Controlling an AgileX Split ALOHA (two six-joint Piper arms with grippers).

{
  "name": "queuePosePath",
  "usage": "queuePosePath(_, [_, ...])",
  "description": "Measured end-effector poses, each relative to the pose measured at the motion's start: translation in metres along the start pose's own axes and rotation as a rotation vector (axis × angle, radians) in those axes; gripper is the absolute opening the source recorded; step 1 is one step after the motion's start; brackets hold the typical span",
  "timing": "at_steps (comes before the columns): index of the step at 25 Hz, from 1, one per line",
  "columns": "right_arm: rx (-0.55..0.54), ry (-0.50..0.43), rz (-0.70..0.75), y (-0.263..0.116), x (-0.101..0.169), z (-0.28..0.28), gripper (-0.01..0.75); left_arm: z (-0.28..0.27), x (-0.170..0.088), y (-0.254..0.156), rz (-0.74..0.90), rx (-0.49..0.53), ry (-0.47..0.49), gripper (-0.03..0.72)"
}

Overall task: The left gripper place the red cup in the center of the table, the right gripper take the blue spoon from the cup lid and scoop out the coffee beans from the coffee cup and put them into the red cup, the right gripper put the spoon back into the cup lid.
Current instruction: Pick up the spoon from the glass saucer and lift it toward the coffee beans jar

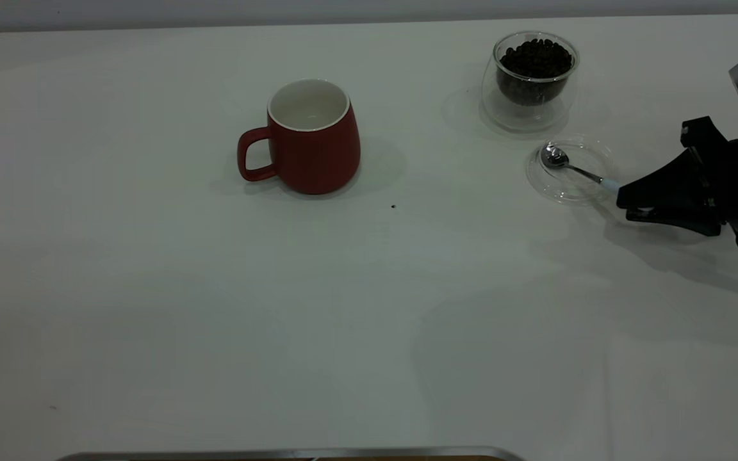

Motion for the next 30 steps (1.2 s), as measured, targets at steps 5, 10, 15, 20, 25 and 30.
queuePosePath(5, [0.006,0.004,-0.005,-0.001,0.001,0.000,0.118,0.000,0.000,0.000,0.000,0.000,0.000,0.518])
queuePosePath(10, [0.009,0.008,-0.008,-0.001,0.001,0.000,0.118,0.000,0.000,0.000,0.000,0.000,0.000,0.518])
queuePosePath(15, [0.030,0.024,-0.026,-0.005,0.004,0.000,0.118,0.000,0.000,0.000,0.000,0.000,0.000,0.518])
queuePosePath(20, [0.046,0.050,-0.063,-0.005,0.012,-0.004,0.118,0.000,0.000,0.000,0.000,0.000,0.000,0.518])
queuePosePath(25, [0.060,0.039,-0.086,-0.003,0.021,-0.012,0.118,0.000,0.000,0.000,0.000,0.000,0.000,0.518])
queuePosePath(30, [0.114,-0.008,-0.086,-0.010,0.017,-0.014,0.118,0.000,0.000,0.000,0.000,0.000,0.000,0.518])
Point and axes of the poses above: a point on each arm's last joint axis where the gripper is mounted, z pointing out along that axis toward the gripper, x along the wrist's bending axis when the last joint is at zero, y = z × x, the point moved 6 cm from there along z, pointing out along that axis toward the gripper, and after that the axes turned 11 degrees about z, right-handed, at the moved point
